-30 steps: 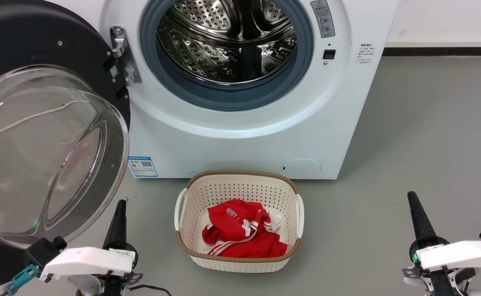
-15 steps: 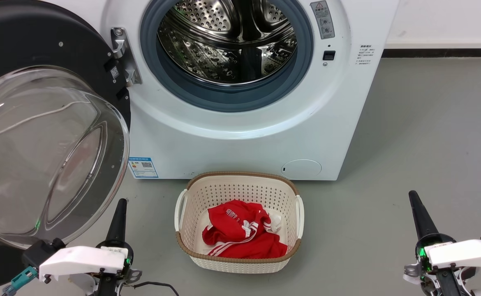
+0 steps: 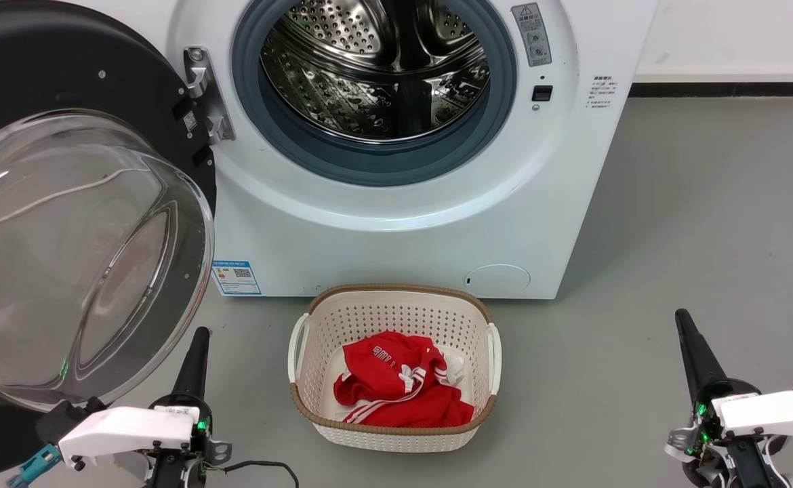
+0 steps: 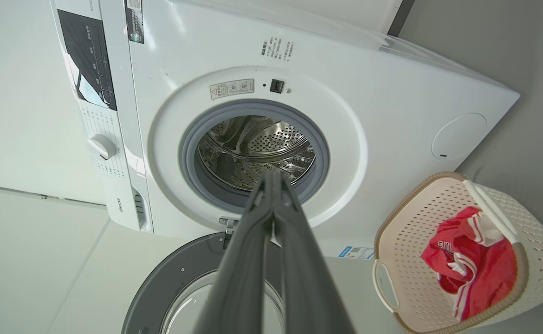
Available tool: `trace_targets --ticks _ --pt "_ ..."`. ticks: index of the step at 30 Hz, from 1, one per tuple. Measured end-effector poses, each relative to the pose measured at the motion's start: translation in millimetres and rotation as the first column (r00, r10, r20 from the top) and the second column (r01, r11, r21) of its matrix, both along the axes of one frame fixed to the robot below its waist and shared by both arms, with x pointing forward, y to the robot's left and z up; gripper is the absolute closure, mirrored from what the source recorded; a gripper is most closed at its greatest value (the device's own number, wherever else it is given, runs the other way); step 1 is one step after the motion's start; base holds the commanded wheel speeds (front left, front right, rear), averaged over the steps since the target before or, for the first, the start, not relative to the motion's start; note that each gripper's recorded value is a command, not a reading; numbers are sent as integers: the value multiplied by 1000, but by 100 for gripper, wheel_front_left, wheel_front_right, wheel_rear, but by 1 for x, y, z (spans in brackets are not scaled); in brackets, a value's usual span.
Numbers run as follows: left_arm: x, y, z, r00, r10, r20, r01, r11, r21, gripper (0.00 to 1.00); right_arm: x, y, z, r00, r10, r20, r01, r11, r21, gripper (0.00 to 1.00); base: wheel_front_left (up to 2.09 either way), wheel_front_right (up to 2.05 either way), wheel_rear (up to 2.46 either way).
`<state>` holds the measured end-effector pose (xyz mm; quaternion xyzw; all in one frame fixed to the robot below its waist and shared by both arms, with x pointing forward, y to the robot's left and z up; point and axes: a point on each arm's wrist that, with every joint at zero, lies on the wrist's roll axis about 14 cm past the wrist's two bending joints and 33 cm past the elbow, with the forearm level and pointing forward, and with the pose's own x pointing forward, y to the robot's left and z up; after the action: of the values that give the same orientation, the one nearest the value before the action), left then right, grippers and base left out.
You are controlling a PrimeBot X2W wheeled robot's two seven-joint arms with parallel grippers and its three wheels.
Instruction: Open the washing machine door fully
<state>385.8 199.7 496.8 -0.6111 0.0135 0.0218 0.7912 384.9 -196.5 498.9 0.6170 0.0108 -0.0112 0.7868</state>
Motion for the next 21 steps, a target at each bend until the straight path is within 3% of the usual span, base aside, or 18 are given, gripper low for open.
trace_targets --ticks 21 --pt "1 0 5 1000 -7 24 11 986 -163 100 1 -3 3 1000 -3 10 2 989 151 100 0 0 0"
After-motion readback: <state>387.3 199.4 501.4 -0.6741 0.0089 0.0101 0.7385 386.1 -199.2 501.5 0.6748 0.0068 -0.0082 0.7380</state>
